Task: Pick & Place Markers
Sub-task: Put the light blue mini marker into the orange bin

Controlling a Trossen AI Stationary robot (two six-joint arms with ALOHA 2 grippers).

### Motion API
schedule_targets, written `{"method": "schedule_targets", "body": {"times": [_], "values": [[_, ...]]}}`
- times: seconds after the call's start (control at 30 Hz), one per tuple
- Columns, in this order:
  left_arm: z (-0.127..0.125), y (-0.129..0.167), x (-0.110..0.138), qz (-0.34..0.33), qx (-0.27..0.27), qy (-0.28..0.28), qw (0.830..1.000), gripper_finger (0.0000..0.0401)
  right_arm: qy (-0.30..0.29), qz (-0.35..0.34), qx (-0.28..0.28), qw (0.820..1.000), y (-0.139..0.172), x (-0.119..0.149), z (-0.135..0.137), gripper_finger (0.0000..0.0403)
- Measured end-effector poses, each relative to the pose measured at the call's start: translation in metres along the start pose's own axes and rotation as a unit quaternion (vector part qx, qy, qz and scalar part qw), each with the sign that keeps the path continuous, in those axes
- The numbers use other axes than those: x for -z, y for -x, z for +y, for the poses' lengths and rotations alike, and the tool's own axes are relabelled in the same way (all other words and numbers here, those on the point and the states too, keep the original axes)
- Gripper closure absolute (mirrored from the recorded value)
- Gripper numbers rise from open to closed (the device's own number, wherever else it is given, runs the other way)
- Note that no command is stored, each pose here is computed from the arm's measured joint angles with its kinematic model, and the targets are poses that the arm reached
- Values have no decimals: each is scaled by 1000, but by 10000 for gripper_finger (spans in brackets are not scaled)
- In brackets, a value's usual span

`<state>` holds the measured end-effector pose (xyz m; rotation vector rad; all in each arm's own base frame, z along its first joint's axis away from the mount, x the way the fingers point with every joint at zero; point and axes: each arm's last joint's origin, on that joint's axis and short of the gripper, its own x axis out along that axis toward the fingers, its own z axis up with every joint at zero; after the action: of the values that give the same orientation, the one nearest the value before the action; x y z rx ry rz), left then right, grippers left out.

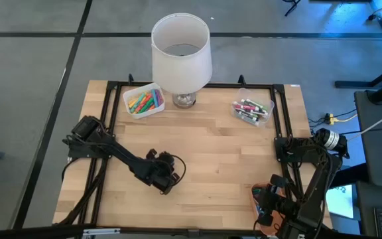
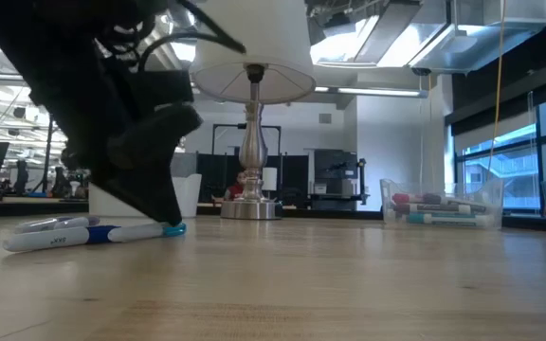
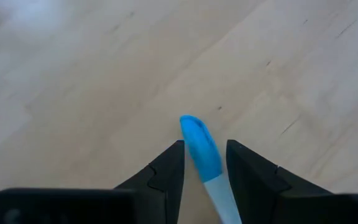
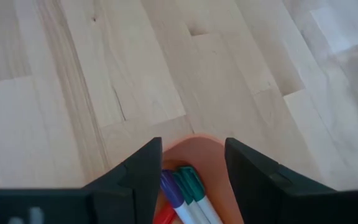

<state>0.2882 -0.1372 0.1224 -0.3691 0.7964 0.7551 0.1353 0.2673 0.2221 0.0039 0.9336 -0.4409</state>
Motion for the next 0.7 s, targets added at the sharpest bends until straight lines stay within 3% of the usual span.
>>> {"method": "schedule_targets", "body": {"times": [0.3,0.4,0.53,0.7], "values": [[-1,-16,9,9,-22,-11,1000,263,7,-8,-4,1000,0,0,1,230],[-3,-16,9,3,-14,-42,999,285,13,-70,1,997,-1,-5,1,230],[-8,-17,9,-40,-1,-39,998,335,-10,-178,16,984,-9,-23,1,230],[-22,-17,1,-86,47,-30,995,367,-40,-215,26,976,-28,-49,5,230]]}}
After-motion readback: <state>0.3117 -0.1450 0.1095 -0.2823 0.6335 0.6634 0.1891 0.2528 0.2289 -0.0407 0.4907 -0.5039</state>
